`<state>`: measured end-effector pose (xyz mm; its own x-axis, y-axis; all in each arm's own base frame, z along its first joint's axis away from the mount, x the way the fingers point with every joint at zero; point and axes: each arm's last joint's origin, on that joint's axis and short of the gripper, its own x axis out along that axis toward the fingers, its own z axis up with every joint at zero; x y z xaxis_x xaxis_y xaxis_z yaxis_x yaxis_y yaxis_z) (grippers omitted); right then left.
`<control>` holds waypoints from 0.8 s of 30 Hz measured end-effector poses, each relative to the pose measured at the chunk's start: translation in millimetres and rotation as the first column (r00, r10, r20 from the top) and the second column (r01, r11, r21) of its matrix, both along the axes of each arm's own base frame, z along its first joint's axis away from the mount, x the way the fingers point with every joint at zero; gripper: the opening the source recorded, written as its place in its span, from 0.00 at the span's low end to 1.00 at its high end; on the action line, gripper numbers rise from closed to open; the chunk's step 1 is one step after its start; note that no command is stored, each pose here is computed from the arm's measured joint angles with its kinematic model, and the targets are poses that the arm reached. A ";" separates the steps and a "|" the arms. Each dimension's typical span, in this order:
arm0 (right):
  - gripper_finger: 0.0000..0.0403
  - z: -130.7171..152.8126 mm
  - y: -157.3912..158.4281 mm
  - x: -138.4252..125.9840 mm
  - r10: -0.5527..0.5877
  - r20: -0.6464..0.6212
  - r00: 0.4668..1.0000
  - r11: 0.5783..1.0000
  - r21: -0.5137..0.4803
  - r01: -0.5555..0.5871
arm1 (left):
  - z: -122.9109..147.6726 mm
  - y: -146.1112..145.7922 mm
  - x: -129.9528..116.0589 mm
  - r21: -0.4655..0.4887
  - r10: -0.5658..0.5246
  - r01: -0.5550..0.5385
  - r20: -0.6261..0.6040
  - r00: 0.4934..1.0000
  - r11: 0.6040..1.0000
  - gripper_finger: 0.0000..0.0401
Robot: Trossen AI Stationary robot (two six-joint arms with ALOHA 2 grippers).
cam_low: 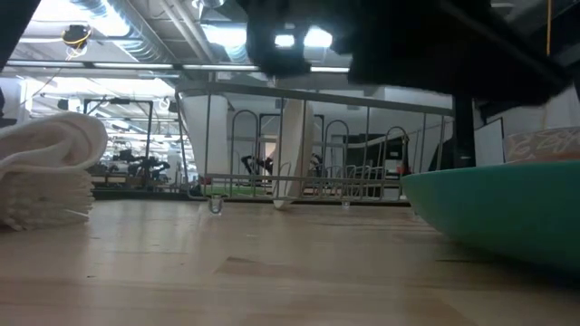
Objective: Sort dishes
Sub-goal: Put the brown plate in the dish rack
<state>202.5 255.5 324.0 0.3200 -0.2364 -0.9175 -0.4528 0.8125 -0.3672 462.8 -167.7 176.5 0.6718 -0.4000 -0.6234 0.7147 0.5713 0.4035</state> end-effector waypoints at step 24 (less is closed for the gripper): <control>0.39 -0.1 1.7 1.6 0.000 0.021 1.000 1.000 0.013 0.000 | -31.6 -1.5 7.2 0.040 -0.027 0.027 -0.005 1.000 0.999 0.18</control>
<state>204.1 257.3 324.0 0.3395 -0.2240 -0.9135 -0.4451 0.8173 -0.3658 470.0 -169.2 144.9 0.6583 -0.3924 -0.6424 0.7315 0.5351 0.4227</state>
